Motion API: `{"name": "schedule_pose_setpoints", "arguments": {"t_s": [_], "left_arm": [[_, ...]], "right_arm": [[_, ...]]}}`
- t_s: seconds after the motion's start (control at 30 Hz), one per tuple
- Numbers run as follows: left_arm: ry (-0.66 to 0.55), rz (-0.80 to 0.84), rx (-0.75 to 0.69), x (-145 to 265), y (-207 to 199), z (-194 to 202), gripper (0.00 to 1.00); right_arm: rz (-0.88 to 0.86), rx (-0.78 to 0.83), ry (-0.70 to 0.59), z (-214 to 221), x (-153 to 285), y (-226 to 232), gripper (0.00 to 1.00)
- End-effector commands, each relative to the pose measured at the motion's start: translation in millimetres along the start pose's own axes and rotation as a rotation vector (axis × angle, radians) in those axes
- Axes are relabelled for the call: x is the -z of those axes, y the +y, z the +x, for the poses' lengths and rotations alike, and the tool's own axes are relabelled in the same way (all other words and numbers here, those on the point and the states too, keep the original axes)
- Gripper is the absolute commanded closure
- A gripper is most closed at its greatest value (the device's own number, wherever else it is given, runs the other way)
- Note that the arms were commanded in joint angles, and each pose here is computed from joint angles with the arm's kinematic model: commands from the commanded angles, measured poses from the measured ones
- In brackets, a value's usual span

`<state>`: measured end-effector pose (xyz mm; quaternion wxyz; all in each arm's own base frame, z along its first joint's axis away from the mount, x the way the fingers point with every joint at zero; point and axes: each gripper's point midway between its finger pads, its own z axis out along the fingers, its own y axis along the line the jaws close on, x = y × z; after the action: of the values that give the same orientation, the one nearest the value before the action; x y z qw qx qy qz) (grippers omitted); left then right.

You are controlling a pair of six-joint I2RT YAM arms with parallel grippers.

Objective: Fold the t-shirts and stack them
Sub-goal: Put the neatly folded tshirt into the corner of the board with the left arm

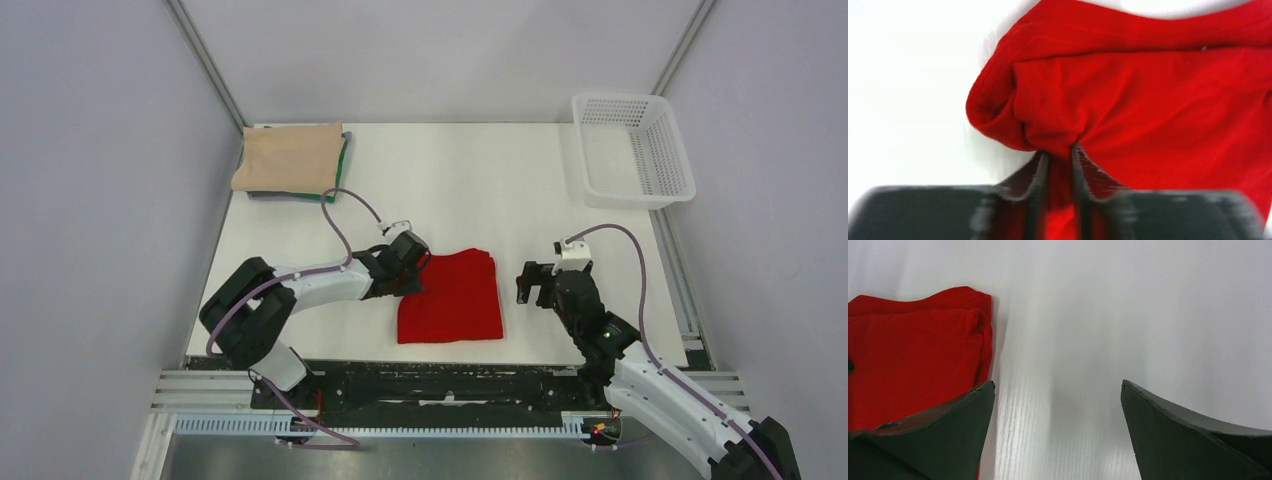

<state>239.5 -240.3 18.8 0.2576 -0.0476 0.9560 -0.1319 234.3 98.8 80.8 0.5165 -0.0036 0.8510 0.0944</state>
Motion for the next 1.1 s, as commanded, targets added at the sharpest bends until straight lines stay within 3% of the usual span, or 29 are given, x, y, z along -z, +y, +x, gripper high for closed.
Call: {"name": "schedule_pose_setpoints", "arguments": {"t_s": [0.0,0.03,0.17,0.3,0.47,0.77,1.07], "left_arm": [[0.086,-0.217,-0.029,-17.1,33.9,28.2,0.90],[0.075,-0.255,-0.048,-17.0,36.7,22.2,0.98],[-0.029,-0.361,-0.178,-7.0,38.9,-20.2,0.98],[-0.222,-0.535,-0.340,18.2,44.2,-88.9,0.98],[-0.378,-0.667,-0.476,41.1,42.0,-157.2,0.98],[-0.502,-0.670,-0.597,51.0,51.8,-262.8,0.98],[-0.532,-0.760,-0.631,60.6,106.3,-355.4,0.98]], "right_arm": [[0.063,0.016,-0.042,-7.3,1.3,-12.6,0.02],[0.067,0.017,-0.045,-7.7,1.7,-13.7,0.02],[0.079,0.023,-0.052,-8.1,2.1,-16.5,0.02],[0.100,0.031,-0.054,-7.0,1.8,-20.9,0.02],[0.129,0.041,-0.065,-7.6,1.2,-26.7,0.02],[0.190,0.070,-0.070,-3.0,-1.4,-38.9,0.02],[0.247,0.070,-0.110,-6.7,-0.7,-49.9,0.02]]}}
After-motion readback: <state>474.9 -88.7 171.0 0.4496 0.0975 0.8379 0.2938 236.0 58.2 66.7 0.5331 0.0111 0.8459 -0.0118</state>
